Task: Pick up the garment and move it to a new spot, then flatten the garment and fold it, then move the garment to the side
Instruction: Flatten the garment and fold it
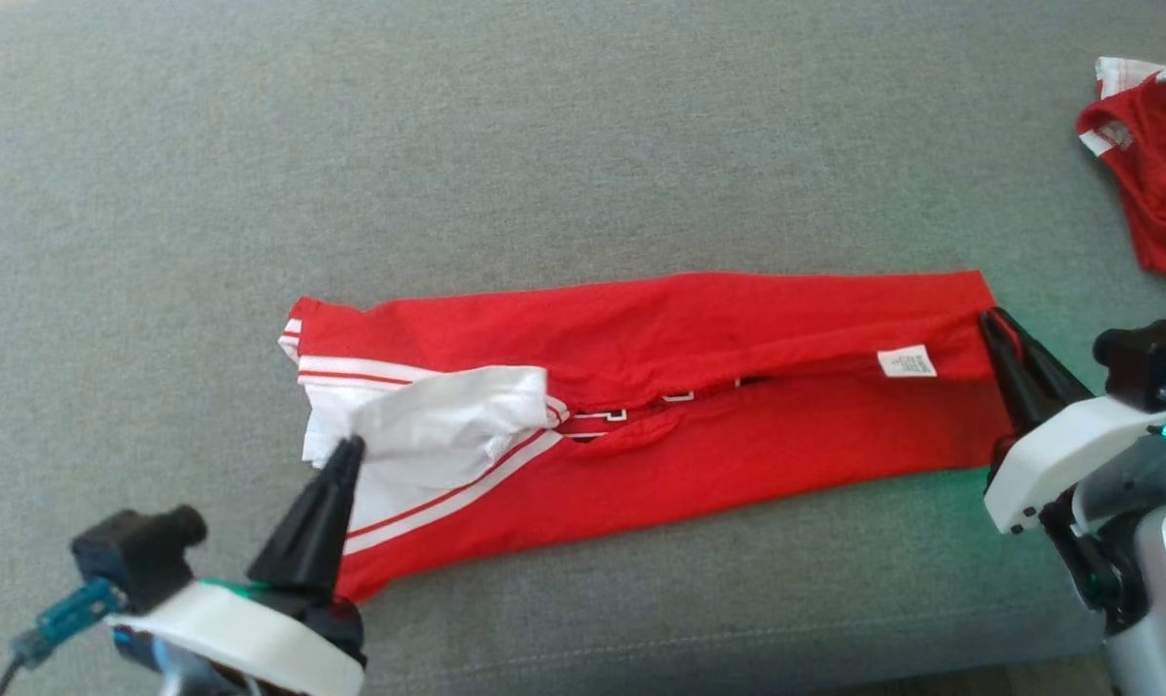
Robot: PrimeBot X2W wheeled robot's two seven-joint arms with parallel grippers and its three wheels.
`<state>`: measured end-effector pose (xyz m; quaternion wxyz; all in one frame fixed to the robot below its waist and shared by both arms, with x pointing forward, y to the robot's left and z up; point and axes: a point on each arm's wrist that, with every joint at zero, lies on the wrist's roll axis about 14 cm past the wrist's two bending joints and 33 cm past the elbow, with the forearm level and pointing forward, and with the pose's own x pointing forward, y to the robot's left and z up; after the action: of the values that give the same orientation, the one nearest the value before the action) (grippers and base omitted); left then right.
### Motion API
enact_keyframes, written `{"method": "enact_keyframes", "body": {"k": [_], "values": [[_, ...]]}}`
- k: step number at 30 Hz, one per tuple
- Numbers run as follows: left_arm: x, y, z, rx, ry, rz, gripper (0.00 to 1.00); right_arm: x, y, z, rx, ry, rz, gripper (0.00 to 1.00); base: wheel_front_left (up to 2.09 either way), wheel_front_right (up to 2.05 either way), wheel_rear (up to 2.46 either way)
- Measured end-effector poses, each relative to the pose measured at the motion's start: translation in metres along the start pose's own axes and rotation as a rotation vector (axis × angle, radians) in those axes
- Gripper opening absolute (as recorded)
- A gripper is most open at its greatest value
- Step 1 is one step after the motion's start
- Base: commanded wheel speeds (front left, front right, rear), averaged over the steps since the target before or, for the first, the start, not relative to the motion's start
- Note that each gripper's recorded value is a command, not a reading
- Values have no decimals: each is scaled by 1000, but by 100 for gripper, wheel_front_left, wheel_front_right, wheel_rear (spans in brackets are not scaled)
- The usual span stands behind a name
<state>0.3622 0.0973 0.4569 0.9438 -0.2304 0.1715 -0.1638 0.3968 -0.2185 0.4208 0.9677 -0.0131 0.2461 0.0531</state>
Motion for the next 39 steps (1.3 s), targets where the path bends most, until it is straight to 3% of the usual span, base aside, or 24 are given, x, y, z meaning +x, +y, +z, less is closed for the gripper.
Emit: {"method": "enact_keyframes", "body": {"k": [1, 2, 3, 4, 5, 14, 21, 28, 39], "values": [[0, 0, -5, -9, 14, -1, 0, 0, -1, 1, 3, -3, -5, 33, 0, 0, 0], [-1, 1, -9, -12, 21, 1, 0, 0, -2, 1, 7, -6, -11, 72, 0, 0, 0], [-1, 2, -11, -14, 21, 4, 34, 0, -3, 2, 13, -9, -16, 100, 0, 0, 0], [-1, 2, -12, -19, 13, 8, 71, -1, -3, 2, 17, -11, -21, 100, 0, 0, 0], [0, 2, -12, -29, 4, 11, 100, -2, -4, 1, 21, -13, -27, 100, 0, 0, 0], [-18, 9, -15, -80, -40, 62, 100, -21, -28, 0, 81, -67, -124, 100, 0, 0, 0], [-19, 6, 11, -53, -155, 59, 100, -27, -35, 1, 84, -70, -156, 100, 0, 0, 0], [-14, 4, 19, -22, -201, 64, 100, -11, -11, -23, 76, 88, -72, 100, 0, 0, 0], [-20, 20, 29, 10, -268, 141, 100, 13, -12, -48, 0, 342, -22, 100, 0, 0, 0]]}}
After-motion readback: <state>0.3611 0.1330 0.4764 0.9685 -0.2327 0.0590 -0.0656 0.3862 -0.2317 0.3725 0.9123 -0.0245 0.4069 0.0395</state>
